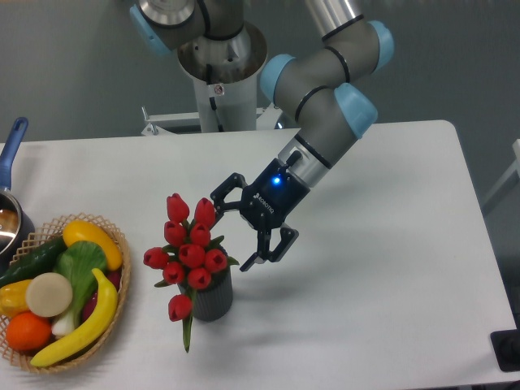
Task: Pick up the flowers from the vase
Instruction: 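Position the gripper fingers around the tulip stems just above the vase rim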
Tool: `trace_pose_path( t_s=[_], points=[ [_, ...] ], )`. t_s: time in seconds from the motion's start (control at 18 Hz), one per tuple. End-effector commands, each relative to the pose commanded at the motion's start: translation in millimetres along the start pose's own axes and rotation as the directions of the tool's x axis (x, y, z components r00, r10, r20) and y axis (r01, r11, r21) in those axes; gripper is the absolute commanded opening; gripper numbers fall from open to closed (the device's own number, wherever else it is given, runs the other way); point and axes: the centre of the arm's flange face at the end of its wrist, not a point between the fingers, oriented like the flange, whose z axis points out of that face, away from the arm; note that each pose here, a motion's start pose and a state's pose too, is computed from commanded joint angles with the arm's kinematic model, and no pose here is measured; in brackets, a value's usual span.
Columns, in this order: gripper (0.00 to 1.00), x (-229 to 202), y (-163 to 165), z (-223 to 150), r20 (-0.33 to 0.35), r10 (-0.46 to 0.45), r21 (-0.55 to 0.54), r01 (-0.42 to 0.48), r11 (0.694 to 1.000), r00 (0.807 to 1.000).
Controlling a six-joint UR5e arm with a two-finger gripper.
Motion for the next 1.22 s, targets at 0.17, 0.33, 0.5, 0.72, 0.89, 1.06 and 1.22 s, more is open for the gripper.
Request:
trace_pose_path(
  t_s=[0.17,0.33,0.5,0.72,0.89,1.06,1.22],
  points=[
    [1.0,4,-3,8,-0.015,0.007,-0.002,-0.007,1.0,1.0],
    [1.0,2,-3,13,-0.022,0.009,-0.003,-0.009,1.0,1.0],
    [1.0,2,-2,17,-0.029,0.011,-0.003,-0.011,1.0,1.0],
    [1.0,5,-6,23,-0.04,0.019,-0.003,-0.019,1.0,0.999],
    [1.0,-1,-9,26,-0.042,0.025,-0.003,-0.025,1.0,0.999],
    [1.0,-1,-8,30,-0.048,0.027,-0.003,-0.027,1.0,0.998],
    [0.98,-2,-8,32,-0.05,0.026,-0.003,-0.027,1.0,0.998]
  ],
)
